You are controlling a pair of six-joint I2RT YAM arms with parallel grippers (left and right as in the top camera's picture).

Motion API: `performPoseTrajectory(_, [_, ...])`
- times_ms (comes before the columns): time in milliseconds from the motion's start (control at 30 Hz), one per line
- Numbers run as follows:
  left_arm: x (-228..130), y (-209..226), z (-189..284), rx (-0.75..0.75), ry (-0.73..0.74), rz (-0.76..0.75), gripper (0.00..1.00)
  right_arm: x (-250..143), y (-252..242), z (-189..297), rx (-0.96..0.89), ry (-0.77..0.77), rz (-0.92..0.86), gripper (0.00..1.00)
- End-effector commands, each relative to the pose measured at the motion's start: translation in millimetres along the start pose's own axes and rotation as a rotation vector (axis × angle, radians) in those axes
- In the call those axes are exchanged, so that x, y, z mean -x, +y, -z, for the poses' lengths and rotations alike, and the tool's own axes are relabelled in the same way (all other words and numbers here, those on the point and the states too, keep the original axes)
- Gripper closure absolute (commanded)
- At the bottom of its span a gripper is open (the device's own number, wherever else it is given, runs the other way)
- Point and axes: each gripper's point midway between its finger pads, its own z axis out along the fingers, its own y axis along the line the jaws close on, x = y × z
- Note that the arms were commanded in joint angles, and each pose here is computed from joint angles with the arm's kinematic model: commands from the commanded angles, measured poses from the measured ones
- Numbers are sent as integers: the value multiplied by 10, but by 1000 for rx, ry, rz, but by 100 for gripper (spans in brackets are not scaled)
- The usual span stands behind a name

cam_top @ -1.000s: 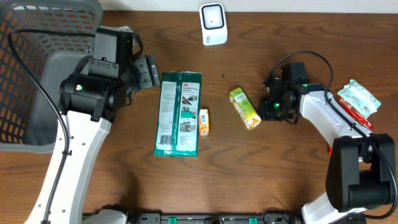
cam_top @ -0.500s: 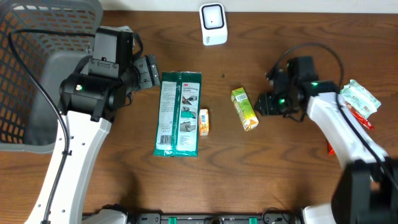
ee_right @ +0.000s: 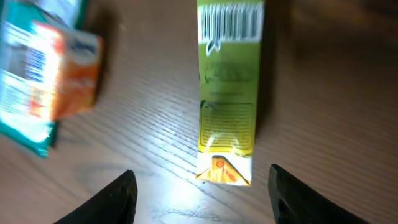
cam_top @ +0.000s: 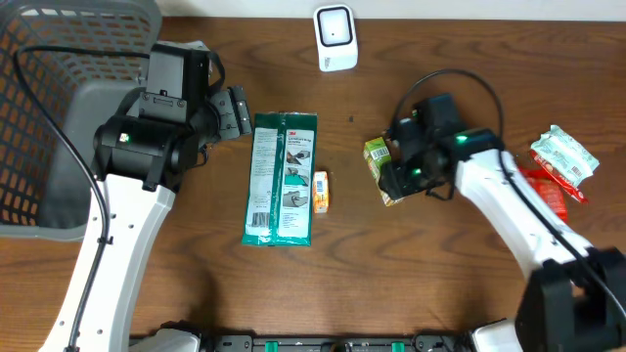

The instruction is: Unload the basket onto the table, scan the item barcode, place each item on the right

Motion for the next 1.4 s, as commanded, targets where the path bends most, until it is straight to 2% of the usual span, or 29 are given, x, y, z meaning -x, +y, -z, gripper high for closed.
performPoseTrajectory(0, [19, 20, 0, 7, -3, 5, 15, -64, -172, -176, -137, 49, 39, 37])
performPoseTrajectory(167, [20, 19, 1, 7, -3, 5, 15, -3, -284, -300, -196, 46, 46, 37])
performPoseTrajectory(300, [20, 19, 1, 7, -3, 5, 16, 4, -187, -354, -138, 44, 47, 46])
performPoseTrajectory(433, [20, 19, 1, 7, -3, 5, 15, -53, -96, -422, -78, 53, 44, 49])
performPoseTrajectory(700, [20, 19, 1, 7, -3, 5, 16, -163, -120, -539, -77, 59, 43, 58])
performPoseTrajectory(933, [20, 19, 1, 7, -3, 5, 16, -159, -124, -556, -77, 50, 33, 72])
performPoseTrajectory(1167, [20, 19, 1, 7, -3, 5, 16, -141, -124, -557, -77, 43, 34, 76])
performPoseTrajectory(1267, [19, 20, 0, 7, -3, 5, 16, -120, -120, -549, -77, 37, 36, 82])
performPoseTrajectory(1367, [19, 20, 0, 7, -3, 5, 16, -45, -99, -502, -70, 17, 38, 93])
